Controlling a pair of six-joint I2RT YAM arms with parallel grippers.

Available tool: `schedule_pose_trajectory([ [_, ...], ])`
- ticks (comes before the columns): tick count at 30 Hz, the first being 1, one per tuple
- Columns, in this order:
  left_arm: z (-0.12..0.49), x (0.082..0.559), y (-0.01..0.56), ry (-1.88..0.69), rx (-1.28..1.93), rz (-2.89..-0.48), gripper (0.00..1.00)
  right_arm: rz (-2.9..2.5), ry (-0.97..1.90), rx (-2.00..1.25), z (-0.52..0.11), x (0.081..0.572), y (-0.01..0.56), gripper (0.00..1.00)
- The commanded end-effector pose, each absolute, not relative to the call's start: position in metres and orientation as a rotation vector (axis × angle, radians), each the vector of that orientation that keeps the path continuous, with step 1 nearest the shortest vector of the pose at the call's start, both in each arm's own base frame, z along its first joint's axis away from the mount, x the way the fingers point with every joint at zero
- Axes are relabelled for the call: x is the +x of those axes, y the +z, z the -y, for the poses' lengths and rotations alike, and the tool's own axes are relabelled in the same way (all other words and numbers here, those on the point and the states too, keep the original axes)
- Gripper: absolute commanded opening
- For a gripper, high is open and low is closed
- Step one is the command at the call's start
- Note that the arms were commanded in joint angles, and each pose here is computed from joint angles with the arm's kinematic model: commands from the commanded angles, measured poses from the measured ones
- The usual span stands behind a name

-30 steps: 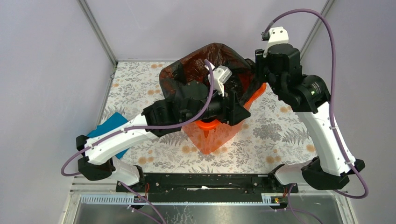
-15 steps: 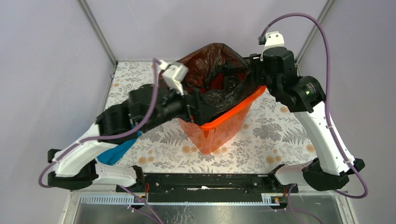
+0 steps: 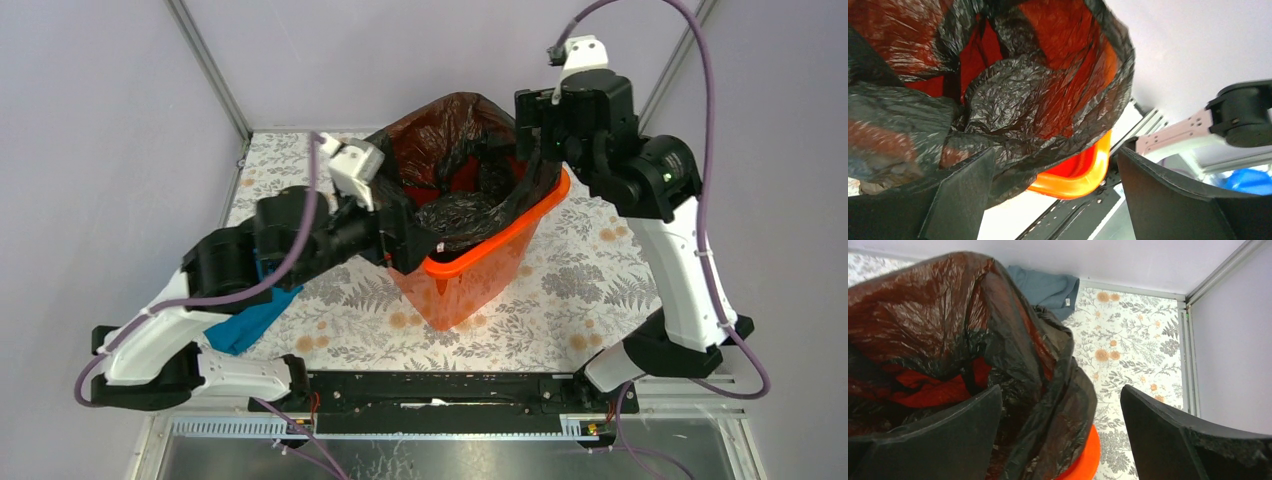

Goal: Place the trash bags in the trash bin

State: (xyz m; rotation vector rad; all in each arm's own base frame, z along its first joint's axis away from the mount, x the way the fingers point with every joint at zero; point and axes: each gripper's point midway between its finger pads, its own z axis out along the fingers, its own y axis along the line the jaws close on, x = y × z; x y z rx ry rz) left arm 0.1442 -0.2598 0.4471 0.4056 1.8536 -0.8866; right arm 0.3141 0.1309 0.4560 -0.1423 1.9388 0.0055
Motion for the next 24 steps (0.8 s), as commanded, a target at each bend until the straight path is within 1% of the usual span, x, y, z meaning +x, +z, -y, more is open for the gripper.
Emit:
schedule_pose_trajectory([
  [1, 0.274, 0.146, 0.433, -0.845, 0.488, -1.881, 0.92, -2.014, -0.118, -0.17, -0.133, 0.315, 0.436, 0.9],
  [2, 0.274, 0.146, 0.432, -0.842, 0.487, -1.883, 0.9, -2.014, -0.148, -0.158, -0.129, 0.315, 0.435, 0.86],
  [6, 0.272, 0.145, 0.431, -0.847, 0.479, -1.884, 0.8, -2.006, -0.182, -0.137, -0.122, 0.314, 0.431, 0.62],
  [7, 0.272, 0.144, 0.431, -0.852, 0.479, -1.884, 0.78, -2.005, -0.181, -0.137, -0.122, 0.314, 0.431, 0.58],
  [12, 0.271, 0.141, 0.436, -0.877, 0.487, -1.874, 0.71, -2.023, -0.188, -0.144, -0.124, 0.316, 0.424, 0.44],
  [18, 0.272, 0.136, 0.444, -0.91, 0.512, -1.854, 0.69, -2.009, -0.177, -0.121, -0.121, 0.313, 0.43, 0.1],
  [20, 0.272, 0.135, 0.447, -0.914, 0.517, -1.846, 0.72, -2.001, -0.18, -0.109, -0.117, 0.311, 0.432, 0.0],
  [22, 0.27, 0.136, 0.451, -0.911, 0.509, -1.837, 0.77, -1.994, -0.18, -0.101, -0.113, 0.307, 0.434, 0.0],
  [24, 0.264, 0.14, 0.455, -0.892, 0.471, -1.834, 0.79, -1.989, -0.18, -0.096, -0.109, 0.303, 0.435, 0.0],
])
